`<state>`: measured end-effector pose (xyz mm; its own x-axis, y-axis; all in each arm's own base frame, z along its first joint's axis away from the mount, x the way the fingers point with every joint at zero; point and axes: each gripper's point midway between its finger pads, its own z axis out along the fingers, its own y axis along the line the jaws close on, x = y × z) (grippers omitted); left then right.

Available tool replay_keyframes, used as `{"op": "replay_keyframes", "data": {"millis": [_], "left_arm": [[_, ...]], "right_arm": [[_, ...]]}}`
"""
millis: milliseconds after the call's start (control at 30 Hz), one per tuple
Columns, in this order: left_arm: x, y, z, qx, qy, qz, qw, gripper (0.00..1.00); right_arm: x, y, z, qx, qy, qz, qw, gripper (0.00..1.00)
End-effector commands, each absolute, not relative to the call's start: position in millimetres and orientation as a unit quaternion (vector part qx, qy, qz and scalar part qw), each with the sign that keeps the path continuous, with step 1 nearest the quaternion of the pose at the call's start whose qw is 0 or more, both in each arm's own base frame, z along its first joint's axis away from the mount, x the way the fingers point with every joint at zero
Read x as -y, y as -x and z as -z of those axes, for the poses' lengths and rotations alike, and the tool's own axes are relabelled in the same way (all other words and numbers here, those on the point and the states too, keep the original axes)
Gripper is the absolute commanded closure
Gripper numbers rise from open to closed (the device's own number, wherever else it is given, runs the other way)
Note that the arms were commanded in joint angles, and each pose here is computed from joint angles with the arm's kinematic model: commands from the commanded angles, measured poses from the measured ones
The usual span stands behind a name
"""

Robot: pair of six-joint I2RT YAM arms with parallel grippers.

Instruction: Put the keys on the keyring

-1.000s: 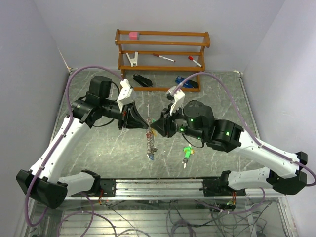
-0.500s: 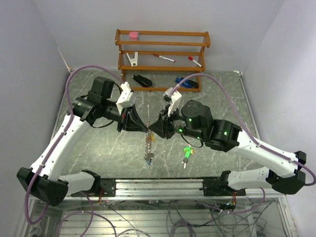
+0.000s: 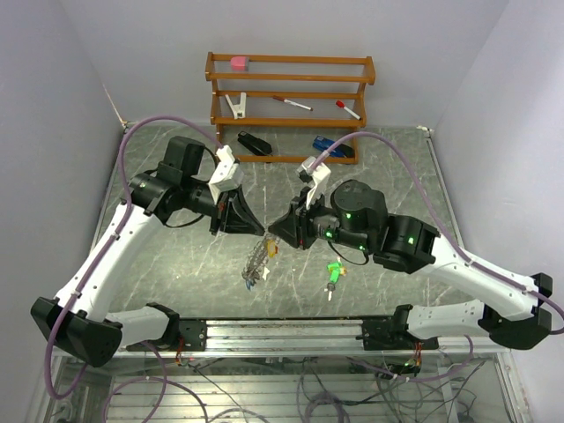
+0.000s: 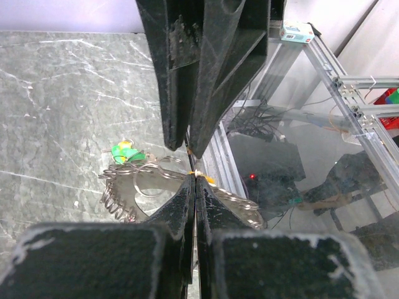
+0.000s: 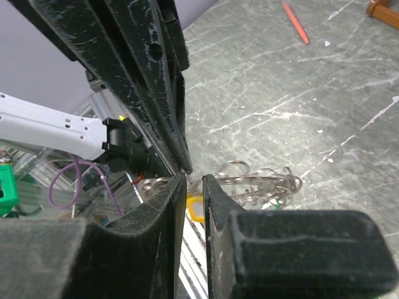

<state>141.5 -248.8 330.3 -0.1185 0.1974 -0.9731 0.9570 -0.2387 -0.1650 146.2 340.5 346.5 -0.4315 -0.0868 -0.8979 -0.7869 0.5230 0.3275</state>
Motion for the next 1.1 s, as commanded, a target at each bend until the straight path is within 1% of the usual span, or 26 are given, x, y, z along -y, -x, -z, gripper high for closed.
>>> {"op": "replay_keyframes", "data": {"millis": [0, 267, 800, 1067], "left_arm": [[254, -142, -342, -0.479, -0.577, 0.553, 0.362, 0.93], [256, -146, -341, -0.488, -0.572, 0.550, 0.362, 0.93], [259, -131, -344, -0.467, -0.587, 0.561, 0.349, 0.93], [260, -134, -345, -0.471, -0.589, 0.555, 0.353, 0.93]], "right_arm": [[-337, -139, -354, -0.744, 0.292, -0.405, 0.444, 0.83], [-339, -136, -348, -0.747, 0.300, -0.405, 0.434, 0.82], [-331, -142, -352, -0.742, 0.303, -0.385, 0.457, 0.79], [-332, -138, -345, -0.742, 0.306, -0.392, 0.450, 0.80]]}}
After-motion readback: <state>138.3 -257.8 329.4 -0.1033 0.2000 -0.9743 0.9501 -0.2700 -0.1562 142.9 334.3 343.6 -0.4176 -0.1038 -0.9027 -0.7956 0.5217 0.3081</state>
